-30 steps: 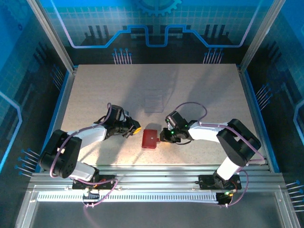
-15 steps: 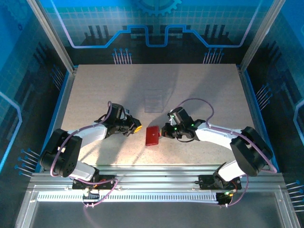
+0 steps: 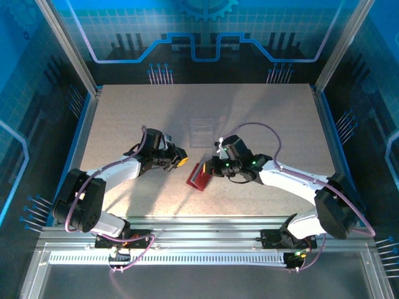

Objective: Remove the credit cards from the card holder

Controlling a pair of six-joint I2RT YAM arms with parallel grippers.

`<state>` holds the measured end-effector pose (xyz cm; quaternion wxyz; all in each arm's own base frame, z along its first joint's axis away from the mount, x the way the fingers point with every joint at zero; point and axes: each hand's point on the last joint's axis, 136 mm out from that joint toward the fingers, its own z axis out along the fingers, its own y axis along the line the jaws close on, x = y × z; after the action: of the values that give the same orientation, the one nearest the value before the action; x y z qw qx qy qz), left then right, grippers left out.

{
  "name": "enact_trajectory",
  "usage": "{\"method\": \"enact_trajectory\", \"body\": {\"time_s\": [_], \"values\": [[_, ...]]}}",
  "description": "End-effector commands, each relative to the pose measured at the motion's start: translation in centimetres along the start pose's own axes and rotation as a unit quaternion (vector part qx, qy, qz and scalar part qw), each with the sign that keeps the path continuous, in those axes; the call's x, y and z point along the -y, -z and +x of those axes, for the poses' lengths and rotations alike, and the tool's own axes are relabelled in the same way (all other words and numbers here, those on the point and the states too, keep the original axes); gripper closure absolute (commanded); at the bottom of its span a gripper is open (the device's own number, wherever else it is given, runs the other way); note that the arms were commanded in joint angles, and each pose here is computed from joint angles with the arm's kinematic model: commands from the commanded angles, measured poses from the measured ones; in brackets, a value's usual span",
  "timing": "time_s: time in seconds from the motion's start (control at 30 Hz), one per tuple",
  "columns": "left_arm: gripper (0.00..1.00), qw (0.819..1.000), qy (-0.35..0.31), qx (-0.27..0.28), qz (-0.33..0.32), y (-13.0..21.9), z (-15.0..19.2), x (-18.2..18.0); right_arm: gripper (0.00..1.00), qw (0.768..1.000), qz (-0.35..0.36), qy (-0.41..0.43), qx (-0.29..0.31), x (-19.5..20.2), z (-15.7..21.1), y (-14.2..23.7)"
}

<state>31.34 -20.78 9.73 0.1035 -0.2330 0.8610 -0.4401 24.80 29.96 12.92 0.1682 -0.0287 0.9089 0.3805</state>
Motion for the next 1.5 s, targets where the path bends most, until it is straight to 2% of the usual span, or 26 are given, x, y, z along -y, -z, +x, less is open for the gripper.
{"method": "enact_trajectory", "body": {"time_s": [0.0, 0.3, 0.5, 1.07, 1.47], "values": [[0.84, 1.000, -0.010, -0.001, -0.005, 0.6, 0.2, 0.1, 1.00, 1.000, -0.011, 0.018, -0.004, -1.7, -1.0, -0.4], [0.83, 1.000, -0.015, 0.011, -0.013, 1.7, 0.4, -0.7, 1.00, 0.999, -0.027, 0.040, -0.025, -3.6, -1.6, -1.7], [0.84, 1.000, -0.011, -0.004, -0.022, 1.2, 0.7, -1.3, 1.00, 0.999, -0.020, 0.032, -0.028, -2.8, -1.0, -1.9], [0.85, 0.997, -0.038, -0.066, -0.022, -3.3, 3.5, 0.8, 1.00, 0.998, 0.052, -0.011, -0.020, 5.6, 0.4, 1.3], [0.85, 0.994, -0.036, -0.104, -0.014, -6.4, 5.9, 1.2, 1.00, 0.996, 0.082, -0.028, -0.021, 9.1, 0.2, 1.8]]}}
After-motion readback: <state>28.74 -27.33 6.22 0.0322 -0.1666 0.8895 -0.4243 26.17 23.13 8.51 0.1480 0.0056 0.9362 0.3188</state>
